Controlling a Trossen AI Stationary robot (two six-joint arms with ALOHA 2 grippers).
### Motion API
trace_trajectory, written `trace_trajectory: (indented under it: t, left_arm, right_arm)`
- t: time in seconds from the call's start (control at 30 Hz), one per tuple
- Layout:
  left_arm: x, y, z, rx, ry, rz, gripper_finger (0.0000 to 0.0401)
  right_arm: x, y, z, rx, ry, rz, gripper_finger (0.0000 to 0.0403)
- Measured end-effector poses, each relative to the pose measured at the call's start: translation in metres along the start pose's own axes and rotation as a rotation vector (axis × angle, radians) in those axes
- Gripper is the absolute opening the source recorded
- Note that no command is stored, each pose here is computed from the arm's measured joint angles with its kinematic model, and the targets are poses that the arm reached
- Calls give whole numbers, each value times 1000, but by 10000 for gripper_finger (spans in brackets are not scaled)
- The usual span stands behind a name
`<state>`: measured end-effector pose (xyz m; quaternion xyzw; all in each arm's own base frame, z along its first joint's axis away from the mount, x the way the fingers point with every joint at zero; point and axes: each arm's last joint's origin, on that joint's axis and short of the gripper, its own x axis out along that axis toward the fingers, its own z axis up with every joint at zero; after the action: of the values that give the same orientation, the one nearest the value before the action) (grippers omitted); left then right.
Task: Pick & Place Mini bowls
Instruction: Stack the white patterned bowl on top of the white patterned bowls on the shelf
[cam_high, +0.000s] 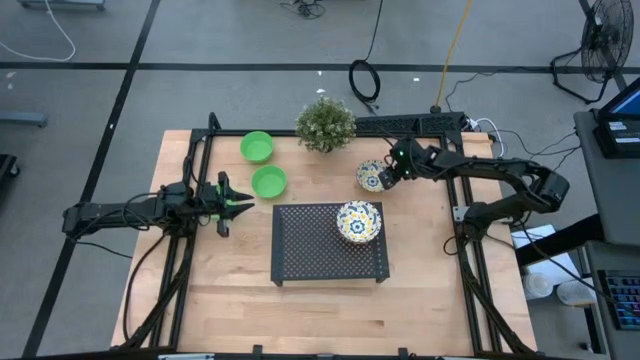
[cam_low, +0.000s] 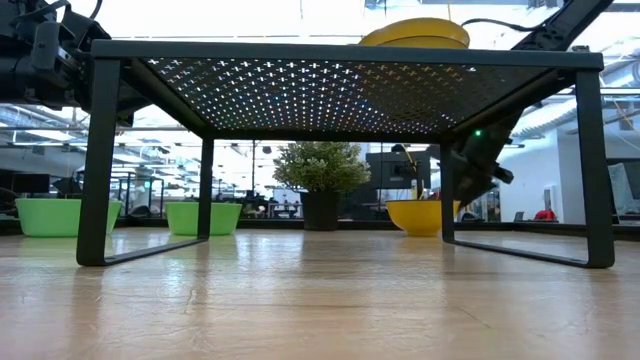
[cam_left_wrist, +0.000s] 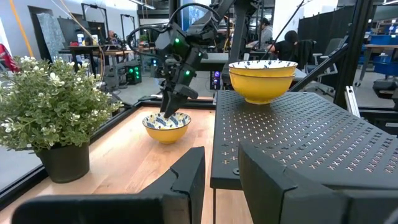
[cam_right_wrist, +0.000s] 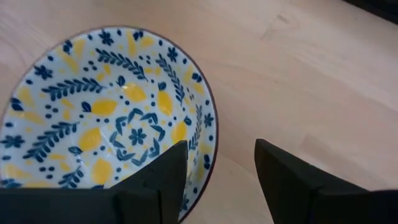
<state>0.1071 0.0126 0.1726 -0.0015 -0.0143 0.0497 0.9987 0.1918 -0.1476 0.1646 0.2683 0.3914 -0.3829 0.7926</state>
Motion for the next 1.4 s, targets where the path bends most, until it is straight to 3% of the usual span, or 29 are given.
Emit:
trace_trajectory:
  t: [0.6,0.73,1.03,1.4]
  left_arm:
    - [0,0,0,0,0,0,99]
    - [0,0,0,0,0,0,99]
    - [0,0,0,0,0,0,99]
    - [0,0,0,0,0,0,99]
  right_arm:
    - [3,0,-1,7,-46,21,169]
    - [6,0,-8,-18,-28,89,169]
    - [7,1,-5,-30,-87,111,166]
    - [7,0,-10,-20,-33,93,164]
